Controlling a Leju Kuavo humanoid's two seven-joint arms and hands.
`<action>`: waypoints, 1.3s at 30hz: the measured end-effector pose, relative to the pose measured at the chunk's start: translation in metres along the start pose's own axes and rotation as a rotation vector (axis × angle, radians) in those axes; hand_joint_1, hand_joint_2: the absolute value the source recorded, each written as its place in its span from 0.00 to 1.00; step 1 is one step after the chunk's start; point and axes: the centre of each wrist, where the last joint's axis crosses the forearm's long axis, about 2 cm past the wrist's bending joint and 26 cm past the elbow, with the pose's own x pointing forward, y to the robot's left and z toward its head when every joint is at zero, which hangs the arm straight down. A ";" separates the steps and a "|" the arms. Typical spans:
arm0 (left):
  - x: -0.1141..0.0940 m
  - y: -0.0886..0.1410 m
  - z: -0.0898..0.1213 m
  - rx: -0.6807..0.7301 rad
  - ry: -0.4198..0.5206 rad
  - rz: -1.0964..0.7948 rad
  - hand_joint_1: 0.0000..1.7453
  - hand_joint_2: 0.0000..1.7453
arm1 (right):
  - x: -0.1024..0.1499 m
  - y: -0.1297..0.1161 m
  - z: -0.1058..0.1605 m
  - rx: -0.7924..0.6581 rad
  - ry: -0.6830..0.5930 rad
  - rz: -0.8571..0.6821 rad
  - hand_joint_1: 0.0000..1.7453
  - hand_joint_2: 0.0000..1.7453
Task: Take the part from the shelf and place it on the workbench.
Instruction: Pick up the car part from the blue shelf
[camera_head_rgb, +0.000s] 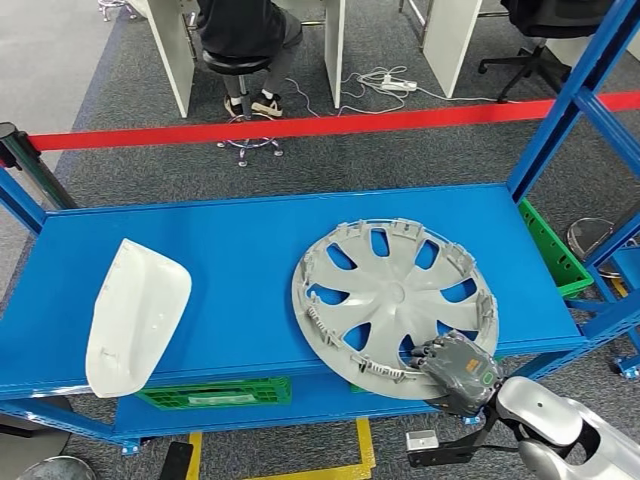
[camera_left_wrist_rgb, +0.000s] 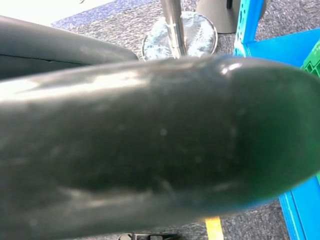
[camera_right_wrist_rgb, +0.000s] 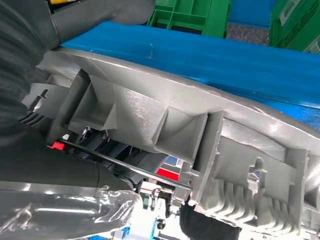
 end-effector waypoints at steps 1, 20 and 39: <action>0.000 0.000 0.000 0.000 0.000 0.000 0.00 0.00 | 0.000 0.000 0.000 0.000 0.000 0.000 1.00 1.00; -0.004 0.000 0.002 0.013 0.009 0.013 0.00 0.00 | 0.033 0.000 0.005 -0.411 0.098 0.154 1.00 1.00; -0.004 -0.004 0.004 0.015 0.011 0.012 0.00 0.00 | 0.072 -0.047 -0.017 -1.007 0.277 0.076 1.00 1.00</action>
